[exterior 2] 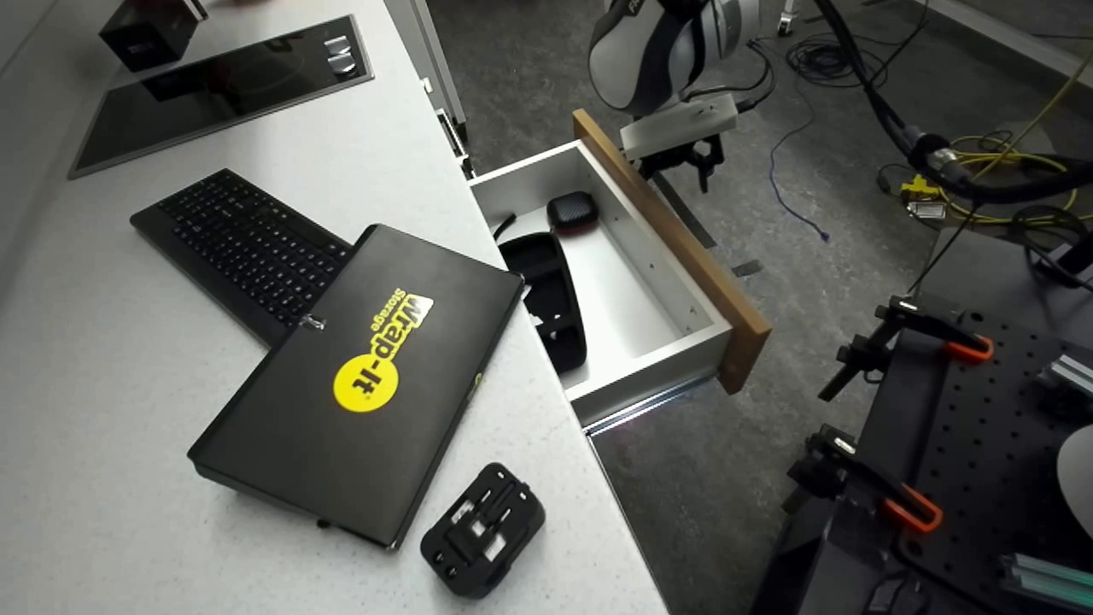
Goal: Close the drawer fully
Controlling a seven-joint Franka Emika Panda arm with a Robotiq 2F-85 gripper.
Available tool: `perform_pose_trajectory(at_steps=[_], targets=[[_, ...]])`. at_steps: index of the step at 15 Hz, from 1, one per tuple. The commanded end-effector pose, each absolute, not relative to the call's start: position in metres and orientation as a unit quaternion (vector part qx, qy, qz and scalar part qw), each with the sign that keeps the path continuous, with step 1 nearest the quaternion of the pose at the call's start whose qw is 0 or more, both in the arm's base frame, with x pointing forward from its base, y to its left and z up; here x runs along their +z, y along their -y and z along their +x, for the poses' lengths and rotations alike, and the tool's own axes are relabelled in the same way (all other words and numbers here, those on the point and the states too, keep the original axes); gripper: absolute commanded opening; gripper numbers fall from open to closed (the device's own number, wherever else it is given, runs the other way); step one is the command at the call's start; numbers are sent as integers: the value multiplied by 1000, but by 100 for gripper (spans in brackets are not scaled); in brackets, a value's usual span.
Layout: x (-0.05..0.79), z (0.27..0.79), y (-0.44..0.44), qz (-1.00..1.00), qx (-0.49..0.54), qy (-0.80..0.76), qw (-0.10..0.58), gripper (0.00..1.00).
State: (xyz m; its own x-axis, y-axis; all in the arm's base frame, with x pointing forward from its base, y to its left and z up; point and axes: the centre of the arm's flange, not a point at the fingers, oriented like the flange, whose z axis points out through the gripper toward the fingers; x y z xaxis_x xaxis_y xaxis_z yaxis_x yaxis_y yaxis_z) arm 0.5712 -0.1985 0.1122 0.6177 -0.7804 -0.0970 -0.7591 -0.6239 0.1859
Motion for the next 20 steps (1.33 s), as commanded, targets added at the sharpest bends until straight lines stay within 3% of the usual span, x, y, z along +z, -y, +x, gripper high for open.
perform_pose_trajectory(at_steps=[1, 6, 7, 13, 20], targets=[[121, 612, 157, 921, -88, 380, 11, 100], [133, 656, 98, 928, -116, 355, -2, 100], [134, 628, 109, 931, -94, 354, 4, 100], [134, 639, 93, 933, -108, 344, 7, 100], [94, 674, 54, 956, -103, 265, -68, 100]])
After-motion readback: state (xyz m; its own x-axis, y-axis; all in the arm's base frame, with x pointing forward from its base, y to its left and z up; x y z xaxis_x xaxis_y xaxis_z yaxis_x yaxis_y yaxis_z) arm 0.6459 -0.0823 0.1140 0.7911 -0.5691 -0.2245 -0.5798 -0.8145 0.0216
